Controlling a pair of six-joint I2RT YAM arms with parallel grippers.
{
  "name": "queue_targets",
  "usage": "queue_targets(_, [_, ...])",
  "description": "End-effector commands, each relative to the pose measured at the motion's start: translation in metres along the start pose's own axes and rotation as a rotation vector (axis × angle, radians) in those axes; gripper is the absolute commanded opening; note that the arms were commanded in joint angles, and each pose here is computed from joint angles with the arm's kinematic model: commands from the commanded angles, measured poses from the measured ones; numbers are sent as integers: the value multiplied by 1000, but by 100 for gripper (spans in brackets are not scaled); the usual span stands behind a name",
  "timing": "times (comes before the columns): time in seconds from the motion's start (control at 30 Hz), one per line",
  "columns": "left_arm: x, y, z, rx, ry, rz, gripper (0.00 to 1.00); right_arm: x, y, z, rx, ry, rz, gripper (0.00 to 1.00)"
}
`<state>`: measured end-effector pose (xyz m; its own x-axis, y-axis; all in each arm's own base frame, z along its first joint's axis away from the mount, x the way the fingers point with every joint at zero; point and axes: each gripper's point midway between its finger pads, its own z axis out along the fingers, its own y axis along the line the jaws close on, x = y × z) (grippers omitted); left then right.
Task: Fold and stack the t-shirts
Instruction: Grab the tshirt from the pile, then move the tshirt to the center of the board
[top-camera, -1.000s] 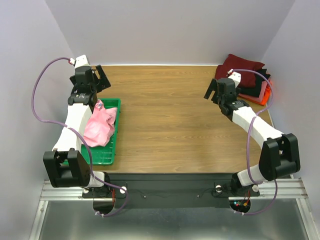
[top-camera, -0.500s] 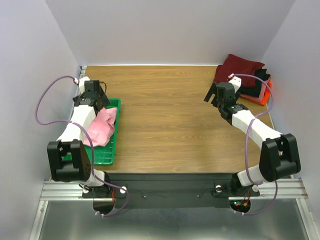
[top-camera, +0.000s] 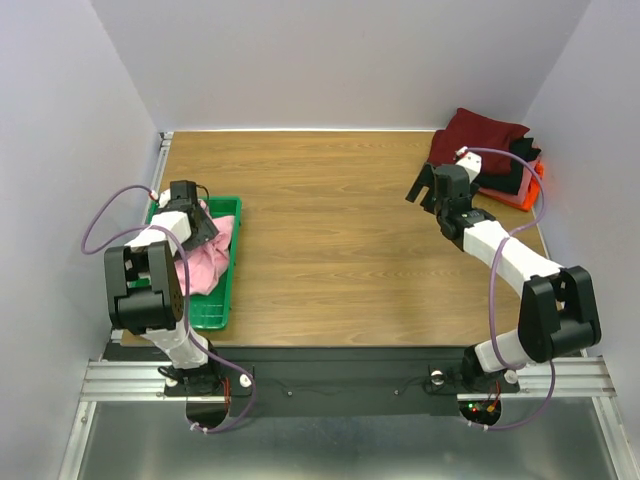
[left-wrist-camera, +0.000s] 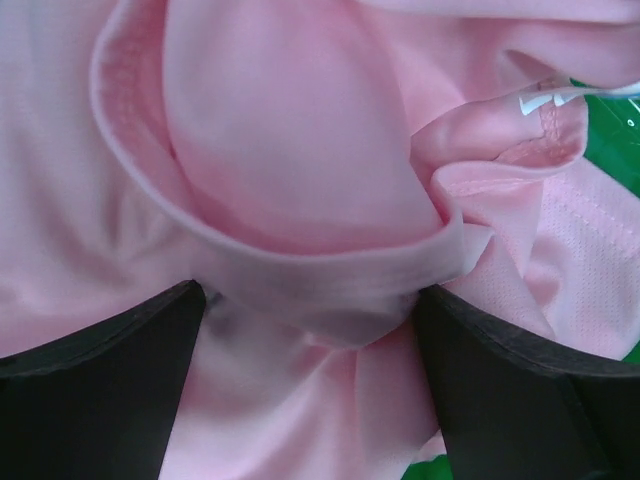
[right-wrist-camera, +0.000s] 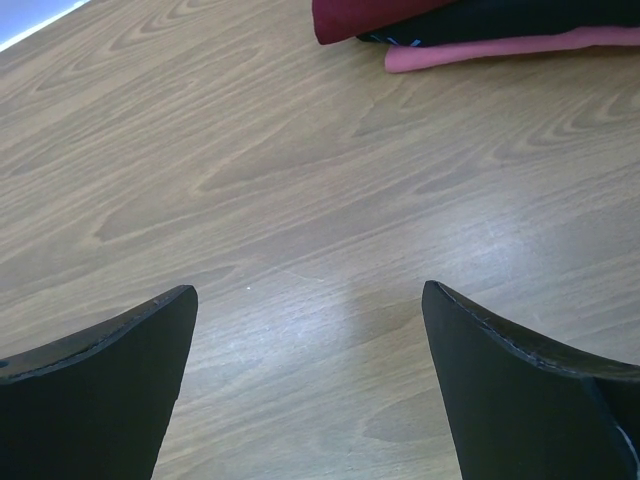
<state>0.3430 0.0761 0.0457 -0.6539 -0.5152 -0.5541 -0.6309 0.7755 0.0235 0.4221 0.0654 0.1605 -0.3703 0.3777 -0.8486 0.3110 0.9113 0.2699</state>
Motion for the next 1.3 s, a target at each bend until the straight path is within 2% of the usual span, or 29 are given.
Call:
queue_targets(0.0, [8, -10, 9, 49, 23, 3, 83, -22, 17, 2, -52, -63, 38, 100])
queue_targets(0.03, [9, -11, 9, 53, 22, 7, 74, -22, 17, 3, -53, -63, 36, 100])
queue_targets(0.07, [8, -9, 7, 56, 10, 11, 54, -23, 19, 3, -56, -64, 36, 100])
queue_targets(0.13, [3, -8, 1, 59, -13, 15, 29, -25, 19, 3, -57, -67, 33, 100])
queue_targets(0.17, [-3, -7, -5, 67, -39, 22, 0, -24, 20, 4, -58, -63, 30, 100])
queue_targets(0.23, [-13, -7, -15, 79, -70, 27, 0, -25, 22, 5, -63, -62, 30, 100])
queue_targets(0.37, [-62, -25, -64, 191, -185, 10, 0, -28, 26, 6, -72, -66, 34, 100])
queue_targets(0.43, [-124, -50, -123, 338, -330, -24, 0, -33, 27, 6, -70, -76, 29, 100])
queue_targets(0.5, [-154, -66, -163, 448, -408, -26, 0, -35, 27, 7, -68, -82, 22, 100])
queue_targets(0.57, [-186, -93, -226, 623, -521, 16, 0, -41, 29, 8, -69, -93, 19, 100])
queue_targets(0.67, [-198, -136, -303, 874, -619, 151, 0, -46, 31, 9, -67, -103, 20, 100])
queue_targets(0.8, [-165, -191, -382, 1212, -589, 324, 0, -54, 30, 9, -53, -125, 23, 100])
queue_targets(0.9, [-136, -218, -421, 1373, -548, 404, 0, -62, 25, 8, -36, -145, 19, 100])
queue_targets(1.03, [-97, -244, -420, 1462, -438, 480, 0, -71, 13, 3, 13, -182, 26, 100])
queue_targets(1.07, [-81, -253, -399, 1452, -368, 496, 31, -72, 10, 1, 23, -189, 31, 100])
queue_targets(1.13, [-48, -263, -380, 1468, -249, 566, 60, -80, -2, -5, 66, -223, 48, 100])
queue_targets(1.17, [-29, -273, -356, 1447, -167, 592, 92, -83, -6, -8, 77, -234, 53, 100])
queue_targets(1.2, [-9, -276, -341, 1410, -118, 654, 99, -90, -10, -14, 89, -257, 61, 100])
queue_targets(1.27, [8, -282, -310, 1325, -66, 688, 99, -92, -12, -17, 93, -264, 44, 100])
